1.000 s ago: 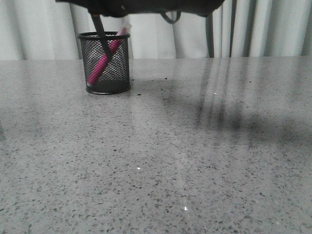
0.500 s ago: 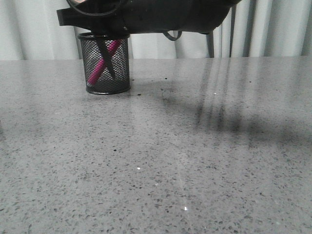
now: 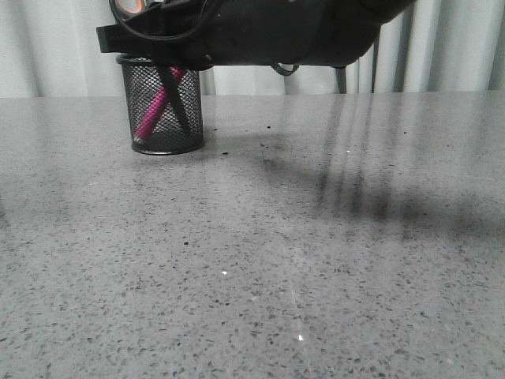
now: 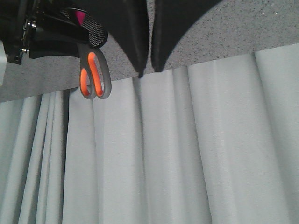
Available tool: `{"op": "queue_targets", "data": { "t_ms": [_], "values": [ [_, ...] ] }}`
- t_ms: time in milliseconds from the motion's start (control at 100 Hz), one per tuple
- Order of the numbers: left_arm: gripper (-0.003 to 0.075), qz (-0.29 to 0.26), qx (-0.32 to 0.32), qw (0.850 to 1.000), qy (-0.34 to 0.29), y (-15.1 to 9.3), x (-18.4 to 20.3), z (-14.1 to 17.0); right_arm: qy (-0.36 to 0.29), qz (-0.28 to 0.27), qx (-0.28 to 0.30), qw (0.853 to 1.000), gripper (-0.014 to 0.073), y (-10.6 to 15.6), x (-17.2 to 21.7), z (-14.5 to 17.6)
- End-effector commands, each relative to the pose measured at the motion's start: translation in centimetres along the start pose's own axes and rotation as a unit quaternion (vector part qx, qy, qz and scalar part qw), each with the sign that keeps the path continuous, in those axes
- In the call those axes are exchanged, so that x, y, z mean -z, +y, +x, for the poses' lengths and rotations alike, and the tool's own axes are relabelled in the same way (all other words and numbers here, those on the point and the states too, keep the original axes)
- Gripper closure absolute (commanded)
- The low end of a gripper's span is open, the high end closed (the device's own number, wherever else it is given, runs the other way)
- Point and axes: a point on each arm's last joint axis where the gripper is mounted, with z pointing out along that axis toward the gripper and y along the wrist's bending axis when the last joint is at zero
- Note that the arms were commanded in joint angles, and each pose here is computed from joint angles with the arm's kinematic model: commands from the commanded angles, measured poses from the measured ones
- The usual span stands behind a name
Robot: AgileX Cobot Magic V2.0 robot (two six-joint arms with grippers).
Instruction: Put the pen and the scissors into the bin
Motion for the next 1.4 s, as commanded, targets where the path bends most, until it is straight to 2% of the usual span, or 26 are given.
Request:
{"op": "queue_targets", "data": {
  "t_ms": [0, 170, 260, 630, 770, 960, 1070, 1160, 1260, 1390],
  "values": [
    [0.0739, 0.004, 0.014, 1.000, -0.024, -0.2, 0.2, -1.1, -0.058, 0.006, 0.004, 0.998, 0.0593, -0.4, 0.7, -3.4],
    [0.0739, 0.004, 0.014, 1.000, -0.024, -0.2, 0.2, -1.1, -0.061, 0.006, 0.004, 0.998, 0.0366, -0.4, 0.7, -3.4],
    [0.0739, 0.004, 0.014, 1.000, -0.024, -0.2, 0.2, -1.1, -0.066, 0.007, 0.004, 0.998, 0.0305, -0.4, 0.7, -3.5],
    [0.0739, 0.004, 0.014, 1.000, -0.024, -0.2, 0.2, -1.1, -0.084, 0.011, 0.003, 0.996, 0.0304, -0.5, 0.9, -4.2],
    [0.0739, 0.004, 0.014, 1.000, -0.024, -0.2, 0.2, -1.1, -0.123, 0.015, 0.000, 0.992, 0.0310, -0.8, 2.0, -6.8],
    [0.0739, 0.004, 0.014, 1.000, -0.024, -0.2, 0.2, -1.1, -0.190, 0.033, -0.004, 0.981, 0.0310, -2.5, 5.9, -12.6],
    [0.0739, 0.004, 0.013, 1.000, -0.024, -0.2, 0.2, -1.1, -0.213, 0.047, -0.004, 0.976, 0.0371, -4.1, 9.3, -15.8],
    [0.0739, 0.004, 0.012, 1.000, -0.023, -0.2, 0.2, -1.1, -0.199, 0.058, -0.003, 0.978, 0.0501, -5.6, 12.2, -17.7],
    [0.0739, 0.008, 0.000, 1.000, -0.016, -0.3, 0.2, -0.9, -0.135, 0.067, 0.000, 0.989, 0.0671, -7.3, 15.6, -19.4],
    [0.0740, 0.019, -0.027, 0.999, -0.001, -0.6, 0.4, -0.4, -0.053, 0.083, 0.034, 0.995, 0.0669, -8.8, 19.5, -19.7]
  ]
}}
